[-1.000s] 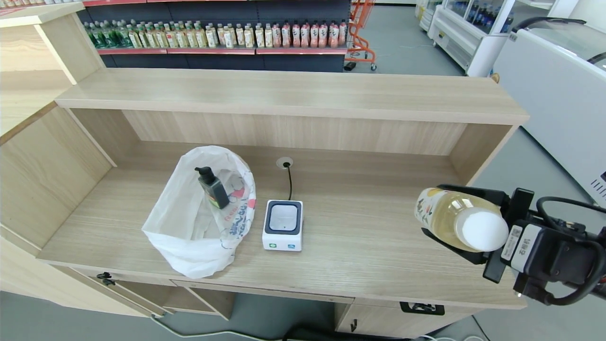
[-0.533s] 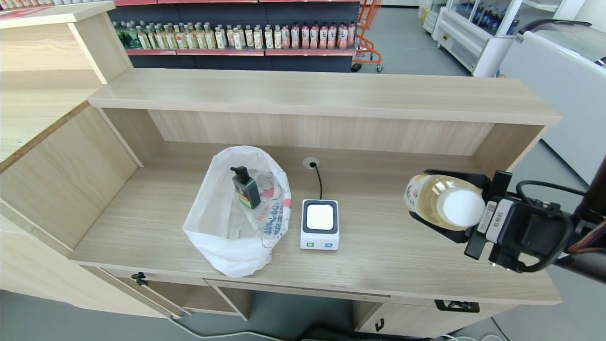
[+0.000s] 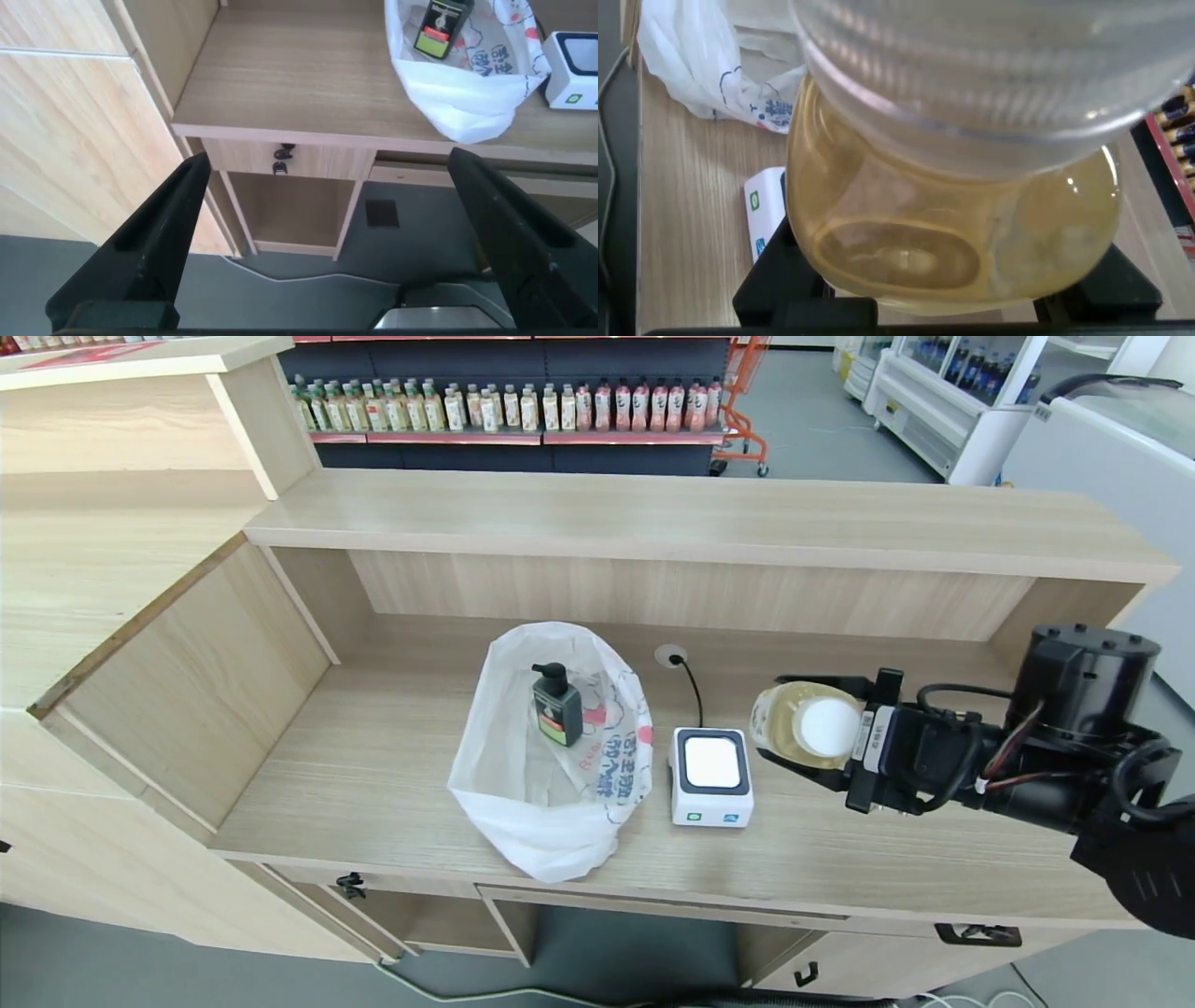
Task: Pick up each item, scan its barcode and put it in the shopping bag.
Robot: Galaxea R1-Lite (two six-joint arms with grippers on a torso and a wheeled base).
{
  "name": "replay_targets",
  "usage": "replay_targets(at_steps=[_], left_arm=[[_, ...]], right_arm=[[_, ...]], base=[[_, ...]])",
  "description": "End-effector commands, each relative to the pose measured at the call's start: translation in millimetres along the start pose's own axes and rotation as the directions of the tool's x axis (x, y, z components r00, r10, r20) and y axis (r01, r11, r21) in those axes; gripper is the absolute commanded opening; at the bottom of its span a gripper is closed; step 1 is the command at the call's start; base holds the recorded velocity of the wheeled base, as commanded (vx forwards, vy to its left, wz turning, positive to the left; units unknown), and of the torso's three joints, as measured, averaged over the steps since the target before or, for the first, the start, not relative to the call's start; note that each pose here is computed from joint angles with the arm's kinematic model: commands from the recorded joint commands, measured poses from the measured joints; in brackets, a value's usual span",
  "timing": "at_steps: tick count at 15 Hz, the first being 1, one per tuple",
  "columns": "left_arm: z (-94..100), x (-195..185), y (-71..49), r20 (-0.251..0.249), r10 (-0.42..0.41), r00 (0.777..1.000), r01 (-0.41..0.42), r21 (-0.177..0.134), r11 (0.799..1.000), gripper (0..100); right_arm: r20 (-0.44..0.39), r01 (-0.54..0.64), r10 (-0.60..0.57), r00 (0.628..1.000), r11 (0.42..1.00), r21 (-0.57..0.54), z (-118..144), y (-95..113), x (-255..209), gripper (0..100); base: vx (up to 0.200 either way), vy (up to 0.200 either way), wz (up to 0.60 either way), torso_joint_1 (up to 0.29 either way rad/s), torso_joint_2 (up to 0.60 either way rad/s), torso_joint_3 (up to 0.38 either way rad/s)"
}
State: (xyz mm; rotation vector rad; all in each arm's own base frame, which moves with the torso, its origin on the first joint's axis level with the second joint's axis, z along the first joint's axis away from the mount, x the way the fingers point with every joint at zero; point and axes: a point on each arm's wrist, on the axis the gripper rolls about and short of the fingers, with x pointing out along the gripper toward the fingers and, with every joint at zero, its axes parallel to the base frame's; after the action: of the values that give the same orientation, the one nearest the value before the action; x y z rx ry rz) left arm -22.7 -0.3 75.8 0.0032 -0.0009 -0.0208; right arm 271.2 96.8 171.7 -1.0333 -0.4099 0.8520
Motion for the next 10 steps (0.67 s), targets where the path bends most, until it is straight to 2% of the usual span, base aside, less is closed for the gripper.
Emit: replay_targets(at_steps=[1,5,10], left_arm=[[0.0,0,0.0,0.001,0.001,1.0,-0.001,0.0,1.0,100],[0.0,0,0.0,0.001,0.001,1.0,-0.001,0.001,1.0,100],[0.0,0,0.0,0.001,0.001,1.0,-0.001,0.001,1.0,100]], right_arm=[[-0.027,-0.033,0.034,0.999,0.999,0.024,-23,6,2,0],[-0.053,-0.026,0.027,0.998,0.999,0.02,-44,1,-10,0],[-0.03,-0.029,0.029,0.999,1.0,0.004,-63,-6,-18,0]], base=[[0.0,0.2,0.0,0.002,0.0,0.002],[0.0,0.0,0.0,0.0,0.0,0.0],[0.0,0.0,0.0,0.0,0.0,0.0]])
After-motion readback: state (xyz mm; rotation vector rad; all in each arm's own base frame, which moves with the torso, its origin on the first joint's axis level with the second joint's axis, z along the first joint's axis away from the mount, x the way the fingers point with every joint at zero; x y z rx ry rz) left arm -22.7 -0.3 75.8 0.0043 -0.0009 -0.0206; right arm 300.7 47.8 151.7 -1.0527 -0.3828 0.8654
